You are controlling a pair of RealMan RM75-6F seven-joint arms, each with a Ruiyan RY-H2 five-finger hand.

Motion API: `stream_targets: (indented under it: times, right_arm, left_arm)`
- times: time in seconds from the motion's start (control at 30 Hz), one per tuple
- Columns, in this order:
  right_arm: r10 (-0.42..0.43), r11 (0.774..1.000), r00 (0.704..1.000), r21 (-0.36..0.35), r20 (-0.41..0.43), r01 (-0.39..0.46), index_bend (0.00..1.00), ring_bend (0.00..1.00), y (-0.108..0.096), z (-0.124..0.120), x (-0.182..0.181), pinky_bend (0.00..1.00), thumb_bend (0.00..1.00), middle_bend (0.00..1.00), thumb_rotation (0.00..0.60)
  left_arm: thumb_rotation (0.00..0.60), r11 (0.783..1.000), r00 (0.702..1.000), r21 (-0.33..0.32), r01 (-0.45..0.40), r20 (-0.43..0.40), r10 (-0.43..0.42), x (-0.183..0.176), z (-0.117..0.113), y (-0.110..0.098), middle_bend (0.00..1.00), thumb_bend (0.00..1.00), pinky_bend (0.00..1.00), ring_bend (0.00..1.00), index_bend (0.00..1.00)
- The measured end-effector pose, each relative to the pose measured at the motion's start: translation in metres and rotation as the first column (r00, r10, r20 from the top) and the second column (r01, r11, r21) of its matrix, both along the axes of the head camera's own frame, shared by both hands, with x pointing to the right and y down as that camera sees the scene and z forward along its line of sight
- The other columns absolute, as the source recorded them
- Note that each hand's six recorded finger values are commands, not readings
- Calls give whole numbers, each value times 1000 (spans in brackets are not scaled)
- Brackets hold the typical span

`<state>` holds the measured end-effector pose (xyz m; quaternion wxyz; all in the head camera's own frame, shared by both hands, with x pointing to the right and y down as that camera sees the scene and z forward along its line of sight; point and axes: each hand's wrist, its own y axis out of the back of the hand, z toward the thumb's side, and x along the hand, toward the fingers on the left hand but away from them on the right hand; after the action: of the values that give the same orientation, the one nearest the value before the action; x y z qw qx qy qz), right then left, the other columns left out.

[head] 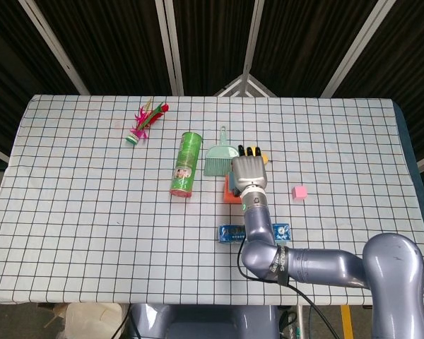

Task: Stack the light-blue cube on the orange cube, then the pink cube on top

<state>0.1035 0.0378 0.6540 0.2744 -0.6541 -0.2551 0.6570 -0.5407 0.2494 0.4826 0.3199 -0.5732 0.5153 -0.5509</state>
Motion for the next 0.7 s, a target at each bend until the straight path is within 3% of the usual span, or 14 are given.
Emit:
stream_targets:
  times: [0.7]
  right_arm:
    - [5, 1000, 1000, 3, -13, -5, 814, 88, -1, -1, 0, 45, 1000, 80, 600]
  left_arm:
    - [600, 1000, 1000, -2, 2, 2, -2, 0, 1, -1, 0, 161, 0, 0, 95]
